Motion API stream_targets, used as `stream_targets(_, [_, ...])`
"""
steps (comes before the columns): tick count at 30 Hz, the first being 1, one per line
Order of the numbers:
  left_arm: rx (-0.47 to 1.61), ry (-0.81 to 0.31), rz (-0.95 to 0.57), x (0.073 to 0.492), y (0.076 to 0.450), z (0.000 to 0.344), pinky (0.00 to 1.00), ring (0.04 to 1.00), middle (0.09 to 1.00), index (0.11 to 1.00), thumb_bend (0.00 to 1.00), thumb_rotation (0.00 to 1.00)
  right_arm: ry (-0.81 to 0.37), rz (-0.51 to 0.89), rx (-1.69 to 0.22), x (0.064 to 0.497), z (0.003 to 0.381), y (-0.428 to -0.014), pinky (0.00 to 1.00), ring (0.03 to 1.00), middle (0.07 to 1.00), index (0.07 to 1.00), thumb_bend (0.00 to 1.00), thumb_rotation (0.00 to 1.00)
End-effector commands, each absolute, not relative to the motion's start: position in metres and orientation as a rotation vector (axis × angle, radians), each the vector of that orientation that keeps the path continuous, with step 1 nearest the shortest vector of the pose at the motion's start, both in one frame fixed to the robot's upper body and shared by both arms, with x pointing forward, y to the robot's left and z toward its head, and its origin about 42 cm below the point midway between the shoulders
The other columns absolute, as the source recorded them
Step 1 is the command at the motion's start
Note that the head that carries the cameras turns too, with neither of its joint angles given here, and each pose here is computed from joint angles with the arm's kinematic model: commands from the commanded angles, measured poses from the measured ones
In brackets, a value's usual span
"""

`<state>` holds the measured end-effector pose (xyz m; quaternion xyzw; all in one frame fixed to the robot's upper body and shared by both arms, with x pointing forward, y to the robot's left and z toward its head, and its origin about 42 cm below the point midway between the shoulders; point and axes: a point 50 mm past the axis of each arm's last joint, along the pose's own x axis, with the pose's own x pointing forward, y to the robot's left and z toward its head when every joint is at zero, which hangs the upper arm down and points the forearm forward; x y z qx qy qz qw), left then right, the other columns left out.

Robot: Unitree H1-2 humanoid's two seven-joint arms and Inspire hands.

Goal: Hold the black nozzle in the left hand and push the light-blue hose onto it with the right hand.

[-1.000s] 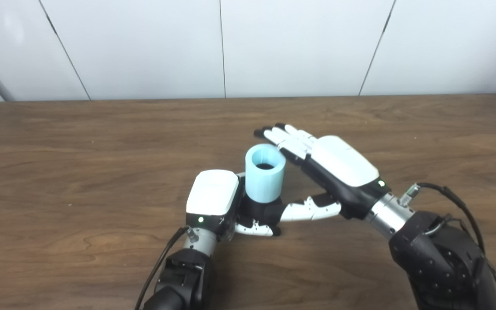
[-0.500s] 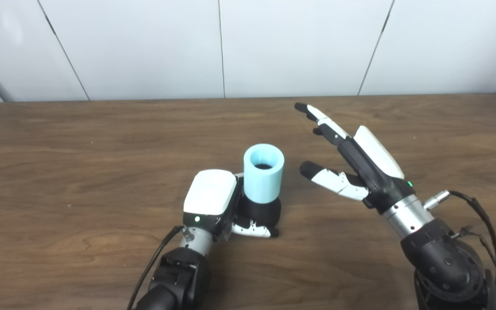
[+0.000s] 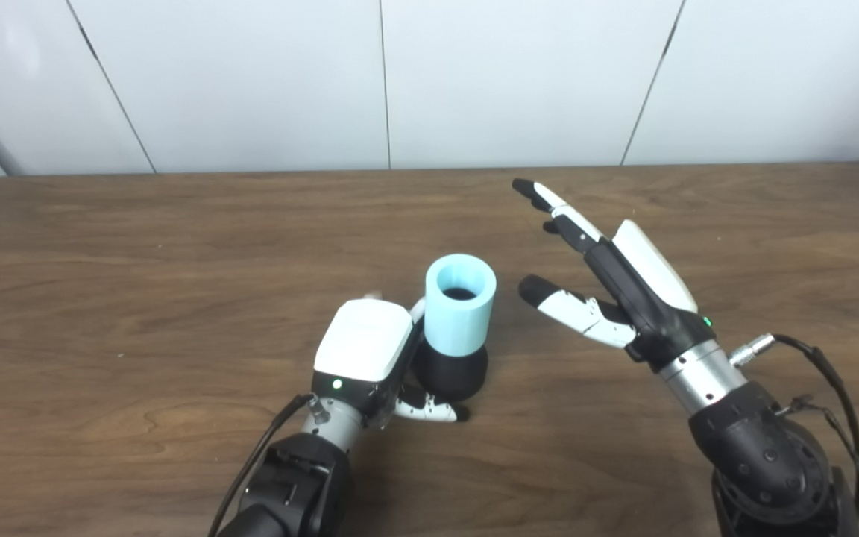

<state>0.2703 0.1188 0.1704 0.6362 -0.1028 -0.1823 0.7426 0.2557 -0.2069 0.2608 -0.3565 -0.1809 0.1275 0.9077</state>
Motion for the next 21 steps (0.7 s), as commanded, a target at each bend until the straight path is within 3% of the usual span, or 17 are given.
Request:
stream_targets(1, [1.413, -0.153, -0.467, 0.264, 0.121, 0.163, 0.83, 0.842, 0.860, 0.856, 0.98, 0.34, -0.419, 0.240, -0.725, 0.256, 0.269, -0.207, 0.87, 0.943, 0.952, 0.952, 0.53, 1.00])
stream_targets(4, [1.406, -0.149, -0.438, 0.265, 0.123, 0.170, 0.64, 0.686, 0.710, 0.764, 1.00, 0.29, -0.420, 0.239, -0.722, 0.256, 0.269, -0.206, 0.86, 0.940, 0.949, 0.951, 0.53, 0.98])
stream_targets(7, [1.415, -0.146, -0.434, 0.267, 0.126, 0.175, 0.55, 0.624, 0.670, 0.722, 1.00, 0.30, -0.418, 0.240, -0.721, 0.256, 0.268, -0.206, 0.86, 0.937, 0.947, 0.953, 0.54, 0.98])
stream_targets(12, [1.464, -0.134, -0.459, 0.273, 0.137, 0.187, 0.84, 0.859, 0.875, 0.892, 1.00, 0.44, -0.413, 0.237, -0.720, 0.256, 0.267, -0.207, 0.85, 0.935, 0.945, 0.953, 0.54, 0.97])
stream_targets(15, [1.475, -0.127, -0.449, 0.277, 0.145, 0.191, 0.94, 0.914, 0.920, 0.939, 1.00, 0.47, -0.416, 0.236, -0.723, 0.256, 0.267, -0.207, 0.84, 0.925, 0.942, 0.955, 0.54, 0.97])
stream_targets(21, [1.483, -0.111, -0.410, 0.283, 0.160, 0.195, 1.00, 0.997, 0.996, 0.990, 1.00, 0.50, -0.410, 0.245, -0.724, 0.257, 0.267, -0.208, 0.83, 0.919, 0.939, 0.959, 0.56, 0.96])
